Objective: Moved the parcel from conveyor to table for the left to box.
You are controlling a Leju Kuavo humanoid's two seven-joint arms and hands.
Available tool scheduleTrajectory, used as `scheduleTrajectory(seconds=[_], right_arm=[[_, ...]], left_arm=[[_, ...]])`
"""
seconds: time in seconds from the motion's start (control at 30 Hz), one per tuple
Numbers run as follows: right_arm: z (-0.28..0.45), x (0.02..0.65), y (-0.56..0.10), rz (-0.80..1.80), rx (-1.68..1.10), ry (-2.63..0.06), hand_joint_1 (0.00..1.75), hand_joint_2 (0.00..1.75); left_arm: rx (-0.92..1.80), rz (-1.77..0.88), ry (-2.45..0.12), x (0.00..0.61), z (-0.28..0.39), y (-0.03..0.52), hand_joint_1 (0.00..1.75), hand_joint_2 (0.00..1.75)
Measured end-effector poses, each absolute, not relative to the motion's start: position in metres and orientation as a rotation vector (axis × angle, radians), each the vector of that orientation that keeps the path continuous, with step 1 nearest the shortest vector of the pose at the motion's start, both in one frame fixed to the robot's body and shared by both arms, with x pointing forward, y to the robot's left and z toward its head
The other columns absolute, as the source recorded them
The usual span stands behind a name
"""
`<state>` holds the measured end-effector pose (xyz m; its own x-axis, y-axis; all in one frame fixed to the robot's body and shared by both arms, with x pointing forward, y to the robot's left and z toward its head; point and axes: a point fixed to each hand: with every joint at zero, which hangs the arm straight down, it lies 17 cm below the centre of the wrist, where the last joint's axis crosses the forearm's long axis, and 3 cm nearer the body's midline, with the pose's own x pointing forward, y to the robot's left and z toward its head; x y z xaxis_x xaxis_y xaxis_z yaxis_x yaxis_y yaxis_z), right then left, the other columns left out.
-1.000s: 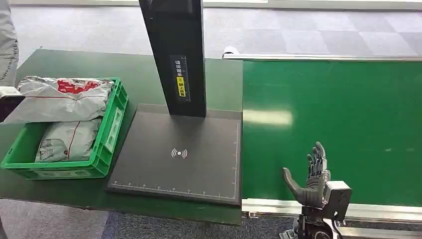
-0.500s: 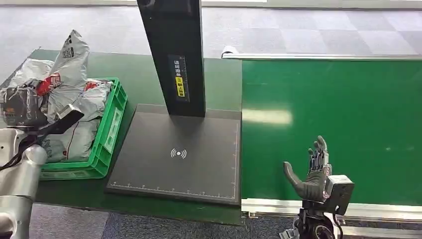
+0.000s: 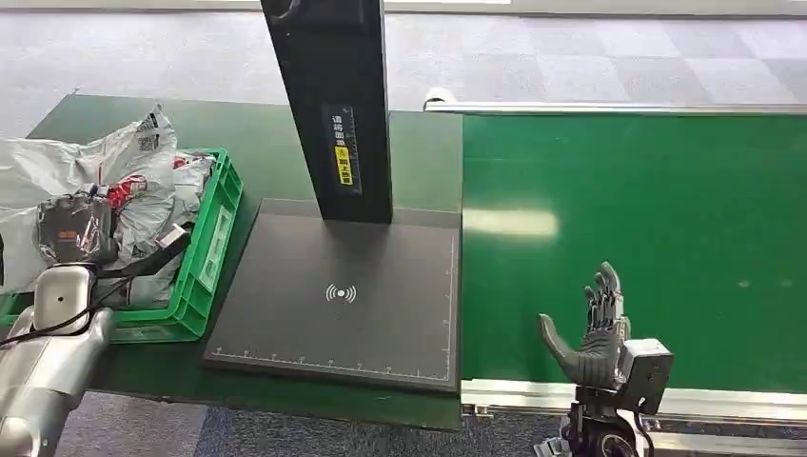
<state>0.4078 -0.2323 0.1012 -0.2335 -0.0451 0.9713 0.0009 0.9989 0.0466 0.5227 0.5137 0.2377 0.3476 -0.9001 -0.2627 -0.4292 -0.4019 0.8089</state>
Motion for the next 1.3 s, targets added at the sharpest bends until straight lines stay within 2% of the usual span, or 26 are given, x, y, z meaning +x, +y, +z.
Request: scheduleTrajectory(seconds=[0.27, 0.5, 0.9, 1.0, 1.1, 1.17, 1.27, 1.3], right_arm=[[0.096, 0.403, -0.236, -0.039, 0.027, -1.798, 0.00, 1.75], [0.089, 0.396, -0.240, -0.047, 0.011, -1.785, 0.00, 1.75], [0.089, 0.395, -0.242, -0.051, 0.005, -1.785, 0.00, 1.75], [0.089, 0.395, -0.244, -0.054, 0.000, -1.783, 0.00, 1.75], [0.088, 0.394, -0.243, -0.057, -0.009, -1.783, 0.00, 1.75], [0.086, 0.391, -0.243, -0.061, -0.015, -1.783, 0.00, 1.75], [0.084, 0.389, -0.242, -0.072, -0.015, -1.780, 0.00, 1.75], [0.083, 0.388, -0.244, -0.077, -0.016, -1.777, 0.00, 1.75]], left_arm=[[2.008, -1.016, -0.967, 0.519, 0.212, 0.524, 0.00, 1.75], [1.944, -1.106, -1.001, 0.526, 0.203, 0.512, 0.00, 1.75], [2.028, -0.894, -1.128, 0.506, 0.241, 0.506, 0.00, 1.75], [2.086, -0.842, -1.318, 0.486, 0.274, 0.470, 0.00, 1.75], [2.044, -0.795, -1.679, 0.456, 0.326, 0.394, 0.00, 1.75], [1.915, -0.668, -2.010, 0.426, 0.364, 0.356, 0.00, 1.75], [1.493, -0.328, -2.484, 0.367, 0.376, 0.348, 0.00, 1.75], [1.345, -0.149, -2.541, 0.360, 0.380, 0.355, 0.00, 1.75]])
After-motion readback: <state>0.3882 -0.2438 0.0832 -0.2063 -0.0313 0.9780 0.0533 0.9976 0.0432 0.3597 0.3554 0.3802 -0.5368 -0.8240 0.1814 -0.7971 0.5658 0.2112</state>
